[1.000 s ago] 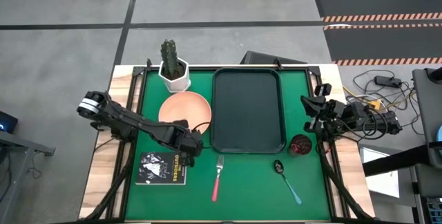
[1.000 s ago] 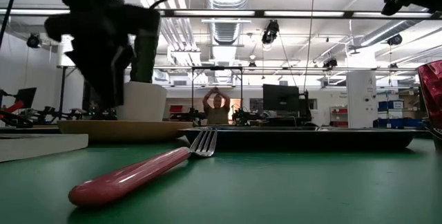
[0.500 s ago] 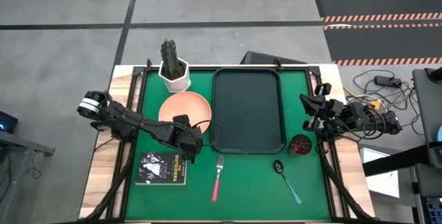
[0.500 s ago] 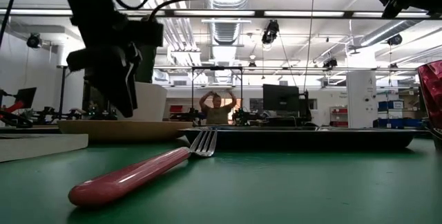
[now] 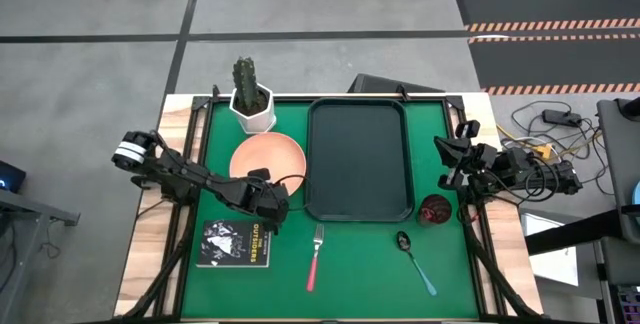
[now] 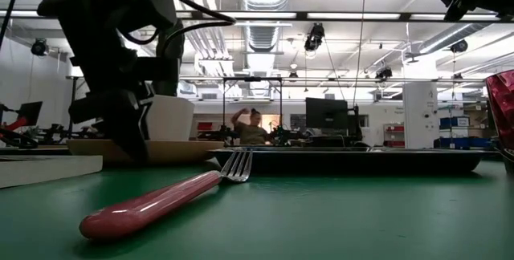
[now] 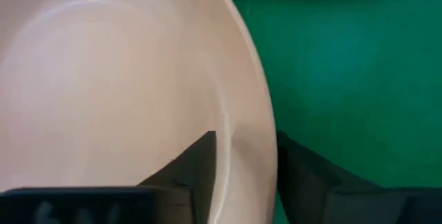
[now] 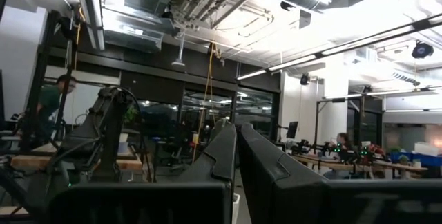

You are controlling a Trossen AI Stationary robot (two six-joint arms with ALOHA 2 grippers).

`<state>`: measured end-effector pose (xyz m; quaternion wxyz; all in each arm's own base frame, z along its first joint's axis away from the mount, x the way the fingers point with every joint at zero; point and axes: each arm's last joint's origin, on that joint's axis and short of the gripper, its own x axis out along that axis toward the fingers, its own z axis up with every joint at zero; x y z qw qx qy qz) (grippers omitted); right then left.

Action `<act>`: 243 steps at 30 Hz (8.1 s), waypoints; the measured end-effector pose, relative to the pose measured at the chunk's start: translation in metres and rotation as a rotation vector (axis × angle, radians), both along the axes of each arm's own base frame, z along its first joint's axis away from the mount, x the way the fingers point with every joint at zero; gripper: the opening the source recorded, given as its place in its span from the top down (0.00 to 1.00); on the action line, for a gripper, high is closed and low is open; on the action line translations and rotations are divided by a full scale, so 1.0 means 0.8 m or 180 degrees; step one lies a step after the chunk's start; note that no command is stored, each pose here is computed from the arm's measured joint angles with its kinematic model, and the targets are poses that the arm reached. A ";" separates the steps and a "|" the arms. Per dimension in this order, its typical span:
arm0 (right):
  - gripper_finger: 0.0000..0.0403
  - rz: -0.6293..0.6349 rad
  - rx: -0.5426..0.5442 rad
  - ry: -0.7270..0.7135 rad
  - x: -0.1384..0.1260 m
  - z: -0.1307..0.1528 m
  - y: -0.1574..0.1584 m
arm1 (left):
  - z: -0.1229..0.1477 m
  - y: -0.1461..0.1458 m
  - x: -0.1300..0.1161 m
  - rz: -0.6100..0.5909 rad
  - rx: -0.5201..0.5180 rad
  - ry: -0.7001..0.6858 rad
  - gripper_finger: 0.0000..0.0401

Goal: Pick and place plate/cup/fork/spoon on tray
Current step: Put the light orange plate on the black serving tray, then put the red cup on the black serving tray to the top left of the light orange plate

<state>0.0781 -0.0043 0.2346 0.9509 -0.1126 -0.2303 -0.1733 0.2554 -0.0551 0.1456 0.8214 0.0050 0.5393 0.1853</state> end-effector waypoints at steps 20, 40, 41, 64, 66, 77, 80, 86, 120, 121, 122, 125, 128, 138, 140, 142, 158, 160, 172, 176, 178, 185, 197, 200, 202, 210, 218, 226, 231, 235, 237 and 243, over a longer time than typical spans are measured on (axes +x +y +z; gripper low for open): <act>0.98 0.0012 0.0021 -0.0008 0.000 0.000 0.000 | 0.048 -0.007 0.015 -0.0027 -0.0047 0.0207 1.00; 0.98 0.0258 0.0141 -0.0061 -0.009 0.026 0.001 | 0.205 -0.042 0.092 -0.0853 0.0105 -0.1420 1.00; 0.98 0.0315 0.0124 -0.0040 -0.010 0.029 0.002 | 0.207 -0.042 0.095 -0.0914 0.0151 -0.1505 1.00; 0.98 0.1362 -0.0123 0.0147 -0.042 0.079 0.011 | 0.097 0.039 0.200 -0.0587 0.0560 -0.1469 1.00; 0.98 0.1362 -0.0122 0.0147 -0.042 0.079 0.011 | 0.085 0.051 0.207 -0.0519 0.0562 -0.1471 1.00; 0.98 0.1363 -0.0108 0.0240 -0.041 0.076 0.011 | 0.043 0.092 0.219 -0.0256 0.0552 -0.1361 1.00; 0.98 0.1361 -0.0106 0.0255 -0.040 0.075 0.011 | 0.044 0.097 0.220 -0.0232 0.0575 -0.1401 1.00; 0.98 0.1369 -0.0086 0.0288 -0.040 0.074 0.011 | 0.045 0.106 0.222 -0.0203 0.0628 -0.1533 1.00; 0.98 0.1426 0.0052 0.0368 -0.040 0.073 0.011 | 0.045 0.115 0.221 -0.0087 0.0597 -0.1583 1.00; 0.98 0.1424 0.0048 0.0380 -0.040 0.072 0.011 | 0.045 0.115 0.221 -0.0087 0.0597 -0.1584 1.00; 0.98 0.1420 0.0040 0.0383 -0.040 0.072 0.011 | 0.045 0.115 0.221 -0.0088 0.0597 -0.1583 1.00; 0.98 0.1408 0.0016 0.0390 -0.040 0.072 0.011 | 0.045 0.115 0.221 -0.0088 0.0597 -0.1583 1.00; 0.98 0.1408 0.0017 0.0393 -0.040 0.072 0.011 | 0.045 0.115 0.221 -0.0089 0.0596 -0.1583 1.00; 0.98 0.1409 0.0018 0.0395 -0.040 0.072 0.011 | 0.045 0.115 0.221 -0.0087 0.0593 -0.1584 0.99; 0.98 0.1408 0.0019 0.0401 -0.040 0.072 0.011 | 0.045 0.115 0.221 -0.0083 0.0586 -0.1586 0.96; 0.98 0.1408 0.0019 0.0407 -0.039 0.071 0.011 | 0.045 0.115 0.221 -0.0085 0.0583 -0.1586 0.92; 0.98 0.1410 0.0028 0.0432 -0.039 0.071 0.011 | 0.048 0.131 0.220 0.0379 0.0696 -0.1848 0.81; 0.98 0.1412 0.0030 0.0432 -0.039 0.071 0.011 | 0.048 0.133 0.220 0.0392 0.0704 -0.1851 0.81; 0.98 0.1462 0.0164 0.0470 -0.037 0.069 0.011 | 0.110 0.103 0.206 0.0126 0.0757 -0.2139 0.81; 0.98 0.1532 0.0338 0.0512 -0.031 0.069 0.012 | 0.145 0.073 0.194 -0.0188 0.0849 -0.2294 0.81; 0.98 0.1570 0.0443 0.0583 -0.025 0.068 0.012 | 0.159 0.058 0.188 -0.0342 0.0886 -0.2347 0.81; 0.98 0.1991 0.1043 0.1063 0.003 0.055 0.018 | 0.193 0.011 0.156 -0.0921 0.1035 -0.2174 0.81; 0.98 0.2206 0.2156 0.1831 0.067 0.054 0.031 | 0.187 -0.014 0.077 -0.1220 0.0951 -0.2188 0.81; 0.98 0.2143 0.2346 0.1930 0.083 0.065 0.033 | 0.176 -0.016 0.054 -0.1232 0.0920 -0.2408 0.81; 0.98 0.2072 0.2452 0.1976 0.089 0.076 0.033 | 0.169 -0.014 0.038 -0.1235 0.0920 -0.2522 0.81; 0.98 0.1634 0.2964 0.2358 0.111 0.104 0.035 | 0.156 0.000 -0.008 -0.1109 0.0883 -0.2968 0.81; 0.98 0.1150 0.3616 0.3187 0.127 0.110 0.046 | 0.150 0.005 -0.026 -0.1024 0.0809 -0.3171 0.81; 0.98 -0.0663 0.4342 0.5184 0.088 0.101 0.063 | 0.147 0.005 -0.026 -0.1008 0.0797 -0.3218 0.81; 0.98 -0.0610 0.4521 0.5396 0.083 0.098 0.078 | 0.149 0.005 -0.026 -0.0994 0.0792 -0.3270 0.81; 0.98 -0.0336 0.4478 0.5329 0.088 0.093 0.089 | 0.148 0.005 -0.026 -0.0995 0.0792 -0.3265 0.81; 0.98 -0.0441 0.4432 0.5332 0.086 0.088 0.091 | 0.148 0.005 -0.026 -0.0994 0.0791 -0.3268 0.81; 0.98 -0.0648 0.4309 0.5294 0.084 0.078 0.095 | 0.146 0.005 -0.026 -0.0996 0.0791 -0.3257 0.81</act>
